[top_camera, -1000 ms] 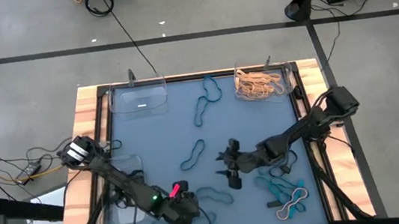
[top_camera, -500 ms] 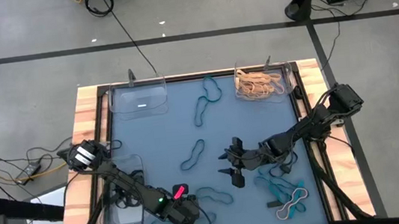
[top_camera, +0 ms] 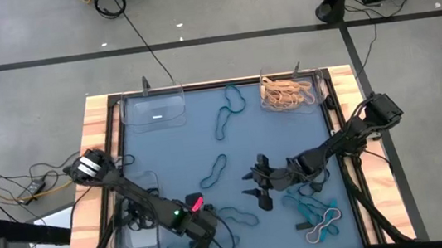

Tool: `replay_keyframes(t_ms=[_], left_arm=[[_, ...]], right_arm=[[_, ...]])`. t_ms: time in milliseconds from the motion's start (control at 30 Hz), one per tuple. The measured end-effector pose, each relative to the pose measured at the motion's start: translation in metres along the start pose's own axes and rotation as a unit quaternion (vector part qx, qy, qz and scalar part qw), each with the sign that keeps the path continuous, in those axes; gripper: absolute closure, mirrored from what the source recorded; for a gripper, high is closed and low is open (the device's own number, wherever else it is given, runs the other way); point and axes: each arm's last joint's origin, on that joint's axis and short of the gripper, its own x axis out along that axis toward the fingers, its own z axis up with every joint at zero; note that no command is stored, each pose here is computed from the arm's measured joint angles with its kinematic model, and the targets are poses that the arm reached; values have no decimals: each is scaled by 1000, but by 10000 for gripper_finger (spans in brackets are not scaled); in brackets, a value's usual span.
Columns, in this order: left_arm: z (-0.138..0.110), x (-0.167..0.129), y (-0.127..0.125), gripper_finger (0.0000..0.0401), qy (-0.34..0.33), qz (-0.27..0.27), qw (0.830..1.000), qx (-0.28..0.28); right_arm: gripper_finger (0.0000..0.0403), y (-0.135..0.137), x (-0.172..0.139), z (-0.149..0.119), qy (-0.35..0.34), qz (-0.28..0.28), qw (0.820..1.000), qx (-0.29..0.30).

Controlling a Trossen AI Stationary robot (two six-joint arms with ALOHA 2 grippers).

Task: Sort rubber bands into baskets
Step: Put the small black rubber band into the bottom left transparent bin

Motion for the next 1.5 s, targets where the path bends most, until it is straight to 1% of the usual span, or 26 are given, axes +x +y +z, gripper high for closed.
replay_keyframes(t_ms=[133,367,533,700,867,1000,1200,1400,1500], left_arm=[[-1,-25,10,397,-5,33,999,-21],[-13,-84,35,398,-16,99,991,-87],[-30,-116,45,398,-4,129,984,-122],[-50,-136,49,398,25,162,977,-137],[-65,-147,44,396,38,164,976,-135],[-74,-152,37,395,45,154,977,-137],[-89,-157,30,394,88,152,973,-149],[-96,-160,25,394,90,151,973,-152],[-95,-159,25,394,80,150,973,-154]], right_arm=[[174,0,0,-1,3,-1,1000,-1],[180,0,0,-1,3,-1,1000,-5],[180,0,0,-1,3,-1,1000,-6],[180,0,0,-1,3,-1,1000,-9],[180,0,0,-1,3,-1,1000,-9],[180,0,0,-1,3,-1,1000,-9],[180,0,0,-1,2,-1,1000,-9],[180,0,0,-1,2,-1,1000,-9],[180,0,0,0,1,0,1000,-8]])
